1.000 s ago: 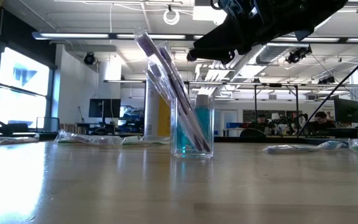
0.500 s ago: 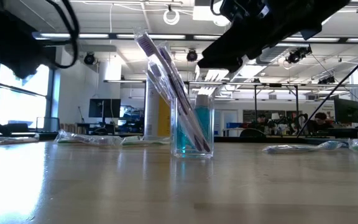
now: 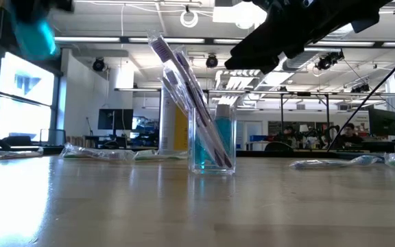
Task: Pick & Place toothbrushing station
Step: Put the mouthwash bottle into the transparent organizer
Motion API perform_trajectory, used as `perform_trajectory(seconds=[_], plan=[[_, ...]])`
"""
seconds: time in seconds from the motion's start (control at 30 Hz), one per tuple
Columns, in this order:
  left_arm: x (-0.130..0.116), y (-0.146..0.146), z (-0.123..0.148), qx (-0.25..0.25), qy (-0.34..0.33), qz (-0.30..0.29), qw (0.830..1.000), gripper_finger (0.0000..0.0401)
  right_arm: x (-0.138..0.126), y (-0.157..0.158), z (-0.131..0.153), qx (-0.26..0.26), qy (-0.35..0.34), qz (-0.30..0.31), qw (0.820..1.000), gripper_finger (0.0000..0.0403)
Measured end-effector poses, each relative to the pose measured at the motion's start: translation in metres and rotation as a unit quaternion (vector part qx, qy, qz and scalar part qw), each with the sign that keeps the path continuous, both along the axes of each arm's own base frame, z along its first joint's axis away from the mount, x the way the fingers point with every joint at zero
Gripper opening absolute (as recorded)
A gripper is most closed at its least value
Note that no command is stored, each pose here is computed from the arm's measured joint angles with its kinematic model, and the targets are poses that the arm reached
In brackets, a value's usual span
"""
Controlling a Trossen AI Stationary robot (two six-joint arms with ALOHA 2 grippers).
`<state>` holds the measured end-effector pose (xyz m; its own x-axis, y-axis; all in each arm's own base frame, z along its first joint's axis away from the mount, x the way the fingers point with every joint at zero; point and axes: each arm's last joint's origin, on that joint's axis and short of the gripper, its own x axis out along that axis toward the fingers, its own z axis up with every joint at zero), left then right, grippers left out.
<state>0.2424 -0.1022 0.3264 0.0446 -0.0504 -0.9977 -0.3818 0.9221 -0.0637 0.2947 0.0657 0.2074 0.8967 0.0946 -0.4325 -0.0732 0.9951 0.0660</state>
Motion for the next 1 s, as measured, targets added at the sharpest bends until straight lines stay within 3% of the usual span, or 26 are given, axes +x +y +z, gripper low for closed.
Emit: perform_trajectory(seconds=[0.2,0.37,0.6,0.7,1.0], plan=[[-0.001,0.012,0.07,0.025,-0.121,0.016,0.992,0.0081,-0.001,0.0,-0.001,-0.001,0.007,-0.002,1.0,0.017],[0.019,0.037,0.096,0.011,-0.167,-0.016,0.986,0.0081,-0.004,0.005,-0.005,0.027,0.033,-0.016,0.999,0.017],[0.065,0.078,0.096,0.003,-0.174,-0.098,0.98,0.0081,-0.012,0.027,-0.006,-0.004,0.028,-0.051,0.998,0.017],[0.092,0.099,0.082,-0.012,-0.164,-0.131,0.978,0.0081,-0.017,0.036,-0.007,-0.014,0.027,-0.072,0.997,0.017],[0.152,0.156,0.034,-0.043,-0.139,-0.152,0.978,0.0081,-0.034,0.056,-0.014,-0.066,0.04,-0.144,0.987,0.017]])
